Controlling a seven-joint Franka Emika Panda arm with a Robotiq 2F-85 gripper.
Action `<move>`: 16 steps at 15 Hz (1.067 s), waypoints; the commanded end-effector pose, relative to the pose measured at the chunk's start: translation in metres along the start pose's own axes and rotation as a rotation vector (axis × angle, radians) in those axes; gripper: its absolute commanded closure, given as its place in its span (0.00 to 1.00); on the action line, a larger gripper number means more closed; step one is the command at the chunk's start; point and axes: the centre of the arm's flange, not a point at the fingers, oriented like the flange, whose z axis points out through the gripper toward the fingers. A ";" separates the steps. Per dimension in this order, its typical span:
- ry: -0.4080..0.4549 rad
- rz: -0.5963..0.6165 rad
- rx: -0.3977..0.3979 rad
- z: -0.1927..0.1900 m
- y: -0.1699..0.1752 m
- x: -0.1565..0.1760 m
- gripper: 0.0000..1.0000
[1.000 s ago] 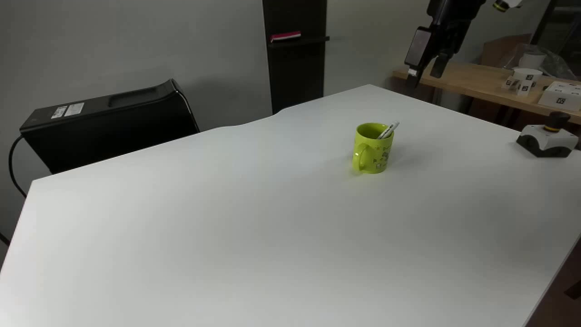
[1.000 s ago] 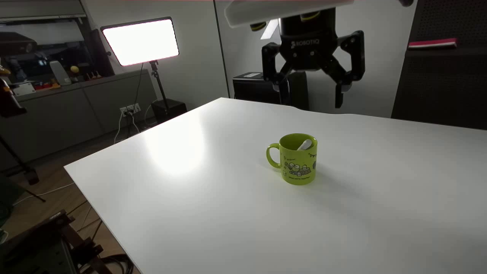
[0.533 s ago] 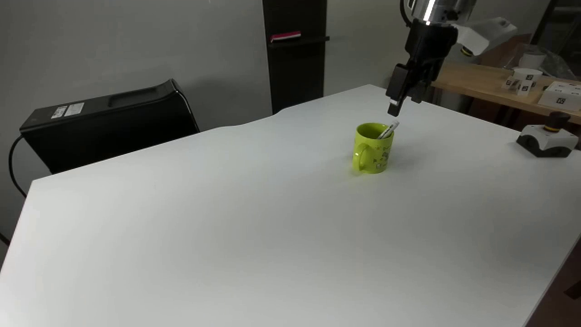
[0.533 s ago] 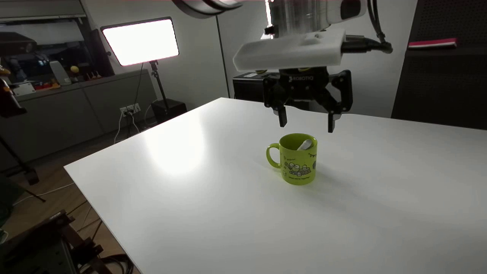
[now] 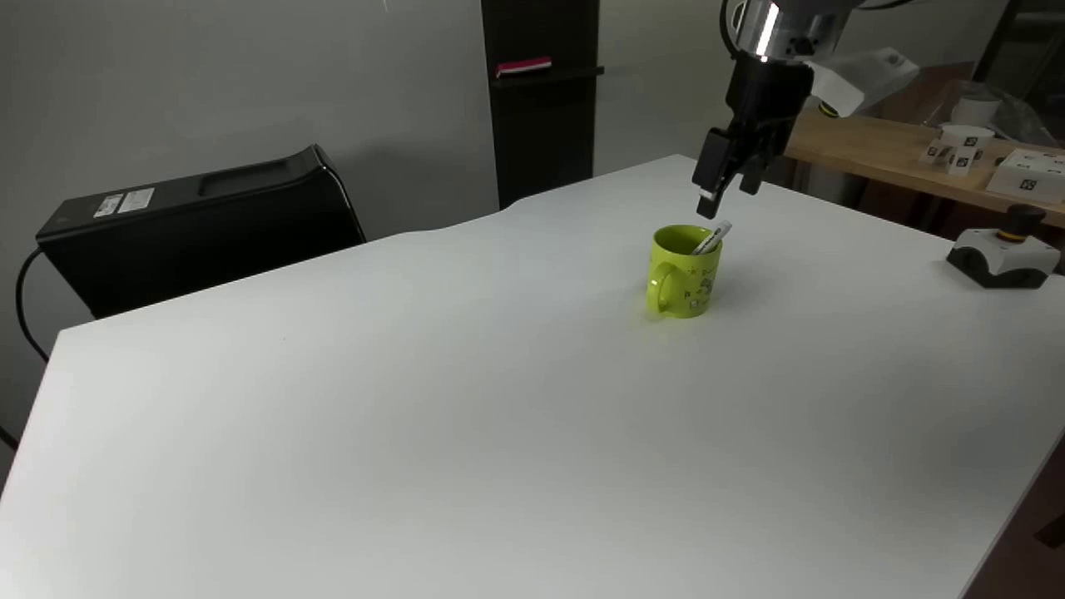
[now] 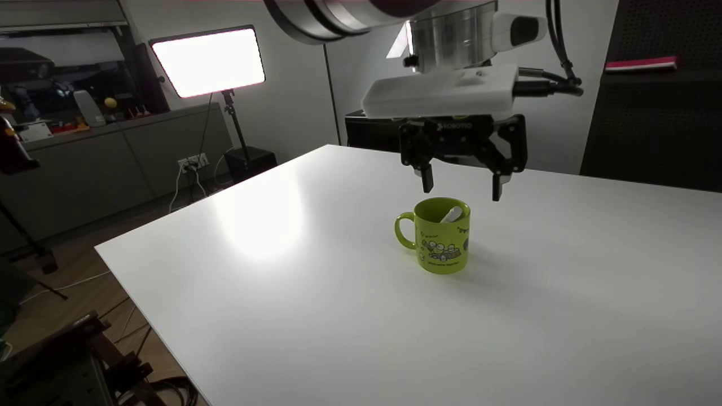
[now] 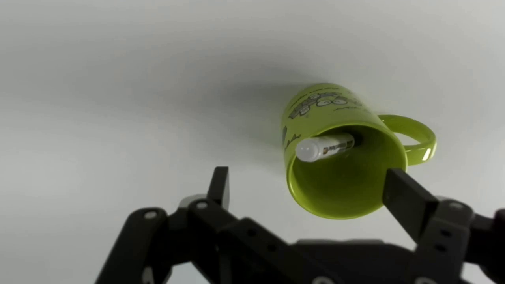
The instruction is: Pick up the marker from the cup and put it on the table
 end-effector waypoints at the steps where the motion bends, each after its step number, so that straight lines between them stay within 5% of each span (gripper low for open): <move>1: 0.000 0.000 0.000 0.000 0.000 0.000 0.00; 16: 0.009 0.173 -0.010 0.025 -0.003 -0.001 0.00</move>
